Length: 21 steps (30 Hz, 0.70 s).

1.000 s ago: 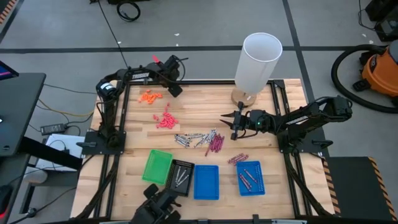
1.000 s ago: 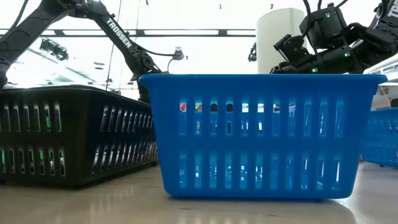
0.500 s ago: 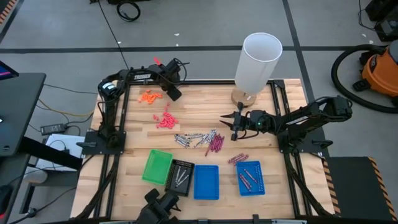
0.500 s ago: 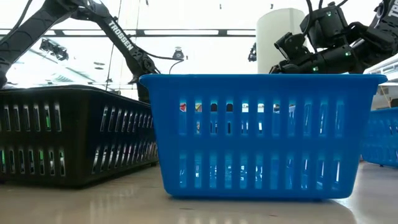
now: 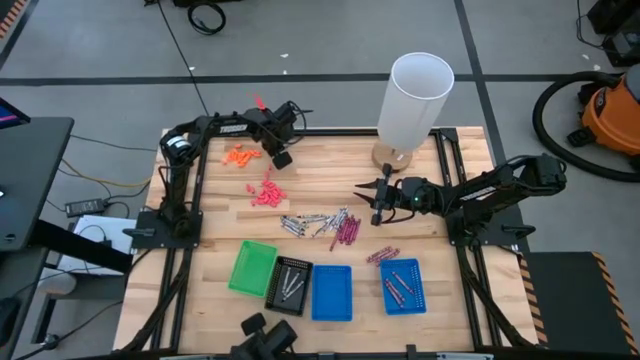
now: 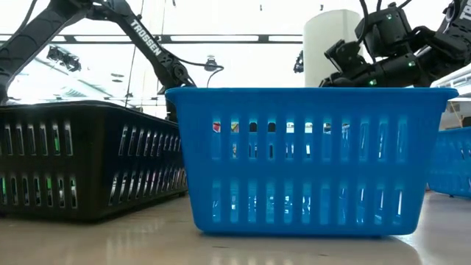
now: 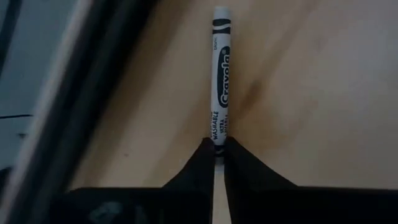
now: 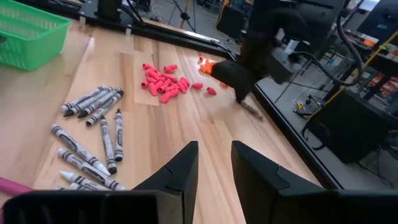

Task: Sort crayons
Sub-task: Put the white crayon into the green bin

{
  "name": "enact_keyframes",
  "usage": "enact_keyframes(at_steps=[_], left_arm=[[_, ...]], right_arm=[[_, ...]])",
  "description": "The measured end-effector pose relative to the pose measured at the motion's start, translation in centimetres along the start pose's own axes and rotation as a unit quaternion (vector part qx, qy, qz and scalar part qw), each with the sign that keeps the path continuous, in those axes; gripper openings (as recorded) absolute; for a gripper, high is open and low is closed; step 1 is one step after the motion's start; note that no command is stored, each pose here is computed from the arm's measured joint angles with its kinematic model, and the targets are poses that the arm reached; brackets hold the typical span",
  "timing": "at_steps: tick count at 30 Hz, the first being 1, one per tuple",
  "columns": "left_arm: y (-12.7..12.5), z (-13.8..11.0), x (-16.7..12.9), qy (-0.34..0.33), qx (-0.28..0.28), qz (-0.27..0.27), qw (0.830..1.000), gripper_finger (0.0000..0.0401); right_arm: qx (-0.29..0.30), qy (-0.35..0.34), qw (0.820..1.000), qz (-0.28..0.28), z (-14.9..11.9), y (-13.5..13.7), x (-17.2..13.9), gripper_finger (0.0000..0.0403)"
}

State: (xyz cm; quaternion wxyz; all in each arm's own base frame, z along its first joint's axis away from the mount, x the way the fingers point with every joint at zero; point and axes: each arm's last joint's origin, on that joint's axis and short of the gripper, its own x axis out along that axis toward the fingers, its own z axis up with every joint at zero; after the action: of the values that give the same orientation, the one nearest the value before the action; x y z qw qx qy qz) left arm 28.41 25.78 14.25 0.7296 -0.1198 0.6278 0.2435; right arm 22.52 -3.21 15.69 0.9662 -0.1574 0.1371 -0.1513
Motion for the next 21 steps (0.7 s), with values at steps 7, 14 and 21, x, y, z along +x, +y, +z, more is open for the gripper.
enact_keyframes(at_steps=[7,14,21], left_arm=[[-2.4,-0.2,-5.1,-0.036,0.010,-0.030,0.999,0.0013],[-6.3,-1.0,-10.2,-0.070,0.002,-0.046,0.996,0.0013],[-12.8,-3.7,-15.0,-0.075,0.011,-0.076,0.994,0.0012]], right_arm=[[0.001,0.008,1.000,-0.004,-0.1,0.0,0.0,0.0105],[0.002,0.015,1.000,-0.003,-0.3,0.0,0.0,0.0105],[0.010,0.043,0.998,-0.043,-0.6,-0.1,0.0,0.0105]])
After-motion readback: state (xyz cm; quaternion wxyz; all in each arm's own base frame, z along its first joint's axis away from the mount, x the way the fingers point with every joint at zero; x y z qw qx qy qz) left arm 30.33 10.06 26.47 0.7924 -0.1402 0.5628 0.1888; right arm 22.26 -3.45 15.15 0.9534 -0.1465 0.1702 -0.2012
